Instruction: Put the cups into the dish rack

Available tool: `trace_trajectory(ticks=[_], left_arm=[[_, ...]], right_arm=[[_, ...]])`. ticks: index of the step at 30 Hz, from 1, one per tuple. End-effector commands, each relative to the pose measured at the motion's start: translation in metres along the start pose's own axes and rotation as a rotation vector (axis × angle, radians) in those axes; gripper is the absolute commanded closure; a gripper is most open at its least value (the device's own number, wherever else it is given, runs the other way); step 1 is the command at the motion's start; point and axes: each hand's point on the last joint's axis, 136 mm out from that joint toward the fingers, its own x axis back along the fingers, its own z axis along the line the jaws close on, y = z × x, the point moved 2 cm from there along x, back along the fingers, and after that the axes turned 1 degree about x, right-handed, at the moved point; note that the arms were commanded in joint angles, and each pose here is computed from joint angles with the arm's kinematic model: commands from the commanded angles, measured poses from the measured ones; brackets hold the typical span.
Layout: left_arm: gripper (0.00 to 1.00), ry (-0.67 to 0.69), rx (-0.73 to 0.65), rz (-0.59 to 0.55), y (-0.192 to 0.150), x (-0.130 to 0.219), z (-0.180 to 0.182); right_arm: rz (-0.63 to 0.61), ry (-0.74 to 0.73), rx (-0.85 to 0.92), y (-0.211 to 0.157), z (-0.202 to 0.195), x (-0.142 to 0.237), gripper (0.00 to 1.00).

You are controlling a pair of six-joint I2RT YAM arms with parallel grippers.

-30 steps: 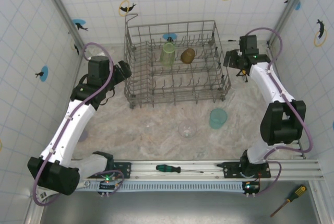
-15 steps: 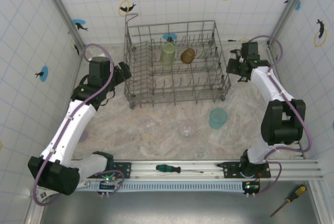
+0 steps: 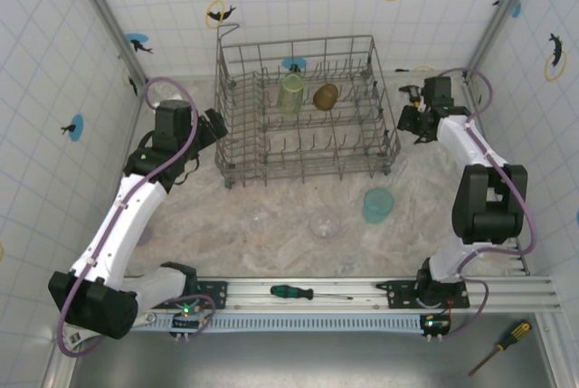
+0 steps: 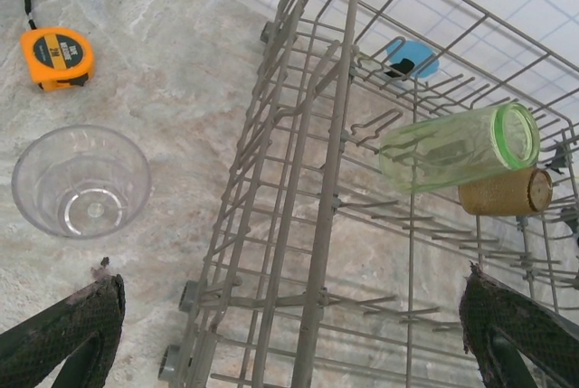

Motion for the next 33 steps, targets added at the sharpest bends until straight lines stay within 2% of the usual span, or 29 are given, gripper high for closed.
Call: trace_trajectory(ticks=[1, 13, 20, 27, 30, 33], left_arm=[[0.02, 0.017, -0.018, -0.006, -0.002, 0.002, 0.006], [0.03, 0.0, -0.014, -0.008, 0.0, 0.003, 0.002], [0.02, 0.003, -0.015, -0.013, 0.001, 0.006, 0.003], [0.02, 0.013, -0.019, -0.017, 0.002, 0.006, 0.005], [0.02, 0.009, -0.019, -0.013, 0.001, 0.005, 0.004], [0.02, 0.013, -0.02, -0.011, -0.001, 0.004, 0.006]], right_arm=[[0.043, 0.012, -0.009, -0.003, 0.002, -0.013, 0.33], [0.093, -0.006, -0.01, -0.005, 0.001, -0.043, 0.55], [0.121, -0.01, -0.008, -0.009, 0.001, -0.053, 0.75], [0.145, -0.006, -0.008, -0.014, 0.002, -0.059, 0.89], [0.141, -0.001, -0.007, -0.012, 0.004, -0.056, 0.99], [0.128, 0.001, 0.002, -0.01, 0.008, -0.051, 1.0]])
